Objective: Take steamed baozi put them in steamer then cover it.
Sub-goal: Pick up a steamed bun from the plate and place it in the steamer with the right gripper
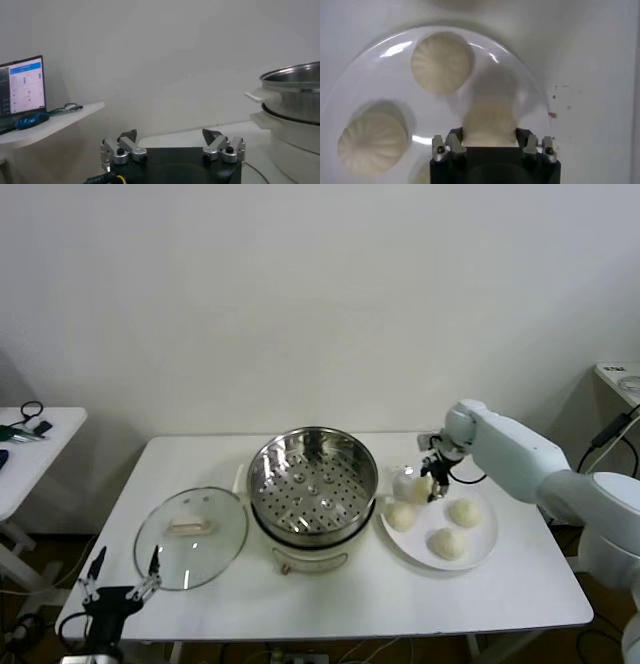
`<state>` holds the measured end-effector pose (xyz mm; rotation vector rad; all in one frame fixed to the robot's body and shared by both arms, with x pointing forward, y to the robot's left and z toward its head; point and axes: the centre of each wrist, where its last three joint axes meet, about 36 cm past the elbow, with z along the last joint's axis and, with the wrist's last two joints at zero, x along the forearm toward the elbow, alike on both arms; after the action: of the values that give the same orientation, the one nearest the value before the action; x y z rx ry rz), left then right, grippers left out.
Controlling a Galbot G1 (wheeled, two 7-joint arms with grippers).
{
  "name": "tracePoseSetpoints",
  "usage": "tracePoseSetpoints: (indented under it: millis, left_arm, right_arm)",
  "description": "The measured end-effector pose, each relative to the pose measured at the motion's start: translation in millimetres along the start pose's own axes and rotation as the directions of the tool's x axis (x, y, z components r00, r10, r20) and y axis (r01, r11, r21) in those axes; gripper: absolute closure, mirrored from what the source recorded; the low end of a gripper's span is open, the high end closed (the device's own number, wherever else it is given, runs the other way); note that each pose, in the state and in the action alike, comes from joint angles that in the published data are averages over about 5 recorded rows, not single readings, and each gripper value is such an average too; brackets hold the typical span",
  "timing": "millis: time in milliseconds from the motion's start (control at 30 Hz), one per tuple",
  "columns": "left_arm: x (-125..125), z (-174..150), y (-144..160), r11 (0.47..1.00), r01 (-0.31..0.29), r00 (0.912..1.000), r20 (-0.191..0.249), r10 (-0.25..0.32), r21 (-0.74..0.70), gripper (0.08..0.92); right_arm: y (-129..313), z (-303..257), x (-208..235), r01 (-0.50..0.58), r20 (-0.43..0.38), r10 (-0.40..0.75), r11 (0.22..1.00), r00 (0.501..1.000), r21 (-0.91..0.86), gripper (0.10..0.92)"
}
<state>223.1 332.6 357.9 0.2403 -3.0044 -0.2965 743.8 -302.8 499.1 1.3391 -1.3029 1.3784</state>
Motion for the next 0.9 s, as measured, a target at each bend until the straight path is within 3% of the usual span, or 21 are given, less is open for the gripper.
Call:
tracePoseSetpoints:
  millis: [233, 433, 667, 900]
  left_arm:
    - [3.7, 2.0, 1.0, 1.0, -0.003, 1.0, -0.006, 0.003, -0.001, 0.177]
    - [7.0, 4.8, 1.8, 1.0, -0.009, 0.9998, -0.017, 0.009, -0.002, 0.177]
    - [9.4, 4.5, -1.3, 1.0, -0.016, 0.9996, -0.025, 0.016, 0.004, 0.177]
    - [12.3, 2.7, -1.5, 1.0, -0.006, 0.9994, -0.035, 0.006, 0.015, 0.177]
  right_arm:
    - [-27.1, -28.1, 63.4, -0.037, 0.013, 0.036, 0.98, 0.999, 0.195, 0.331]
    - [-48.2, -66.1, 127.8, -0.069, 0.012, 0.07, 0.909, 0.997, 0.411, 0.312]
    - [-60.0, -142.2, 188.7, -0.097, 0.021, 0.111, 0.74, 0.994, 0.666, 0.311]
    - [-57.0, -219.1, 202.0, -0.073, 0.009, 0.119, 0.541, 0.993, 0.838, 0.318]
